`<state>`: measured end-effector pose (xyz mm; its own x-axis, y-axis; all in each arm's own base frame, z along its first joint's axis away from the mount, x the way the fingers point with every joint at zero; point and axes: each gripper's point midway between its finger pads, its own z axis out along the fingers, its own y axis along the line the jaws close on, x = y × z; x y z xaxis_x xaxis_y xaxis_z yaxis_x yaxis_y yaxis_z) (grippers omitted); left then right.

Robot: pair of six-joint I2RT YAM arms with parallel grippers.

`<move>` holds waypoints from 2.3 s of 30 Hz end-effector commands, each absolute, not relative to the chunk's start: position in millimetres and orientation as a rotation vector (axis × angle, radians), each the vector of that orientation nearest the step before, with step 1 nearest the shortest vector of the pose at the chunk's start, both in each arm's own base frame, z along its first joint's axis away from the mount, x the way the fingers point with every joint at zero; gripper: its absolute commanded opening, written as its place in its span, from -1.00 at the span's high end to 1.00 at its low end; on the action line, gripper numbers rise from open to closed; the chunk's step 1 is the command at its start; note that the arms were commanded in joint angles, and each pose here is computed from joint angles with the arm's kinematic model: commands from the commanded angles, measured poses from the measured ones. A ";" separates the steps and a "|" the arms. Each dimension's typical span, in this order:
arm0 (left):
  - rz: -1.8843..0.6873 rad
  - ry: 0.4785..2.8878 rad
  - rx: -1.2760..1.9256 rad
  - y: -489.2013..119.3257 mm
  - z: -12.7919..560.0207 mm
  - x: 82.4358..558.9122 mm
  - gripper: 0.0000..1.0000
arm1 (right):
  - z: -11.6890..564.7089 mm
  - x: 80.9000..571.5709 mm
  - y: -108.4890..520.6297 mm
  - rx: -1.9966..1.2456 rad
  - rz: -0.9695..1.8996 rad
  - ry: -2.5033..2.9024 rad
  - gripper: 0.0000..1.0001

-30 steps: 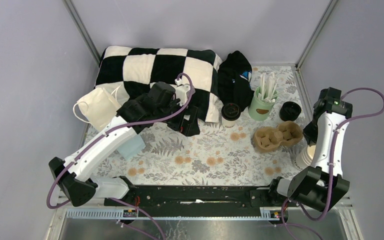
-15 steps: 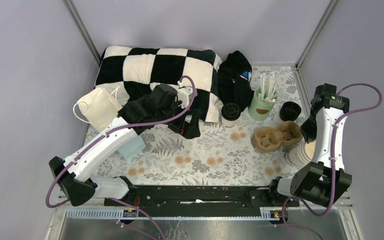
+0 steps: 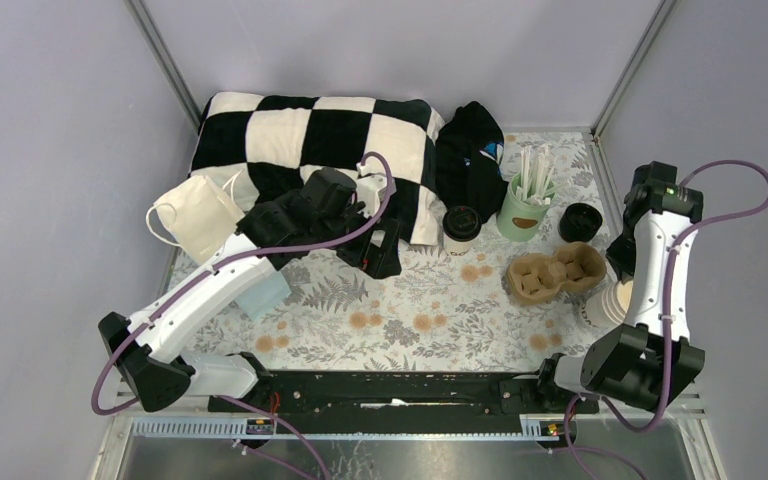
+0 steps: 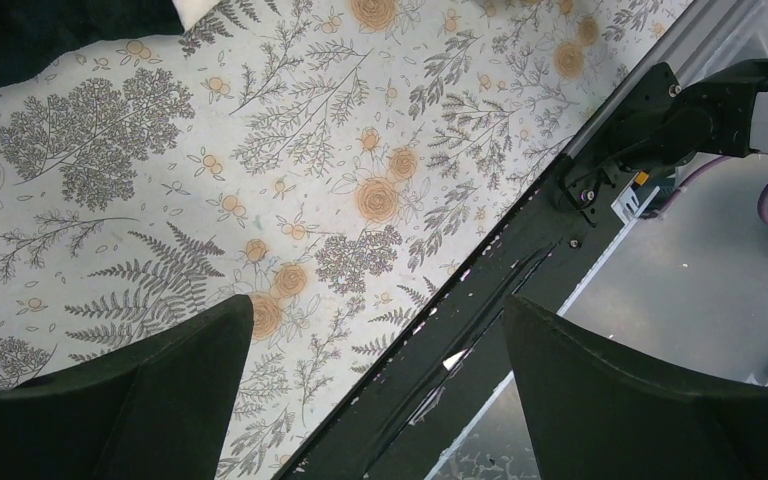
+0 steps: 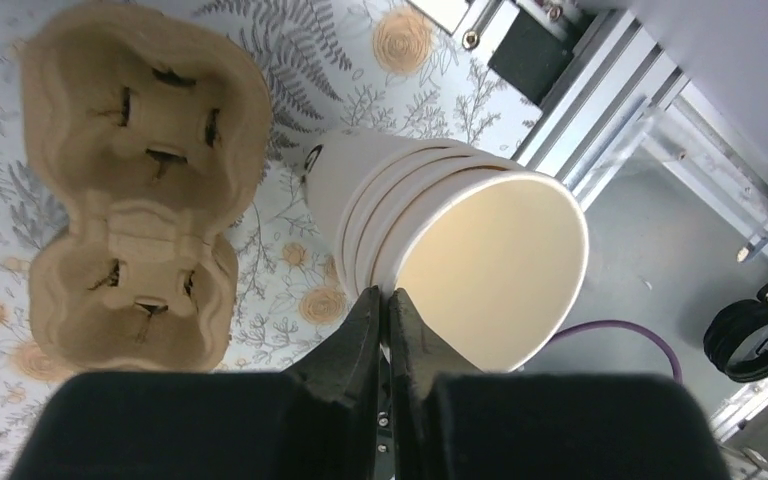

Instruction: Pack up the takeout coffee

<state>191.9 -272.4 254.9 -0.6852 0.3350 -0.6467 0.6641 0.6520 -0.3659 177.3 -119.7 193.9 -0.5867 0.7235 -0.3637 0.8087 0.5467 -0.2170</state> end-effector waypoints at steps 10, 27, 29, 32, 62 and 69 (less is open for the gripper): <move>-0.849 2.248 0.791 -284.2 276.0 198.8 -0.97 | 175.6 174.7 -91.9 1.288 -0.450 2.723 1.00; -1.246 2.331 0.577 -325.6 279.9 207.2 -0.98 | 185.0 162.6 33.2 0.711 0.029 2.841 1.00; -1.354 2.344 0.513 -336.8 277.3 203.5 -0.98 | 188.0 162.6 46.4 0.633 0.075 2.855 1.00; -1.473 2.321 0.393 -353.8 271.4 200.6 -0.97 | 191.1 172.4 70.8 0.553 0.198 2.832 1.00; -1.581 2.614 0.078 -456.2 166.3 175.0 -0.92 | 182.0 209.9 131.5 0.470 0.199 2.757 1.00; -1.563 2.622 0.069 -457.5 158.6 182.8 -0.95 | 181.3 210.3 138.5 0.443 0.191 2.765 1.00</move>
<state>167.7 -448.7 142.6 -0.9987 0.0154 -0.0479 0.0489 0.5192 -0.8533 199.5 131.4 168.9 -0.9145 0.3126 -0.2566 0.2787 0.9469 0.1605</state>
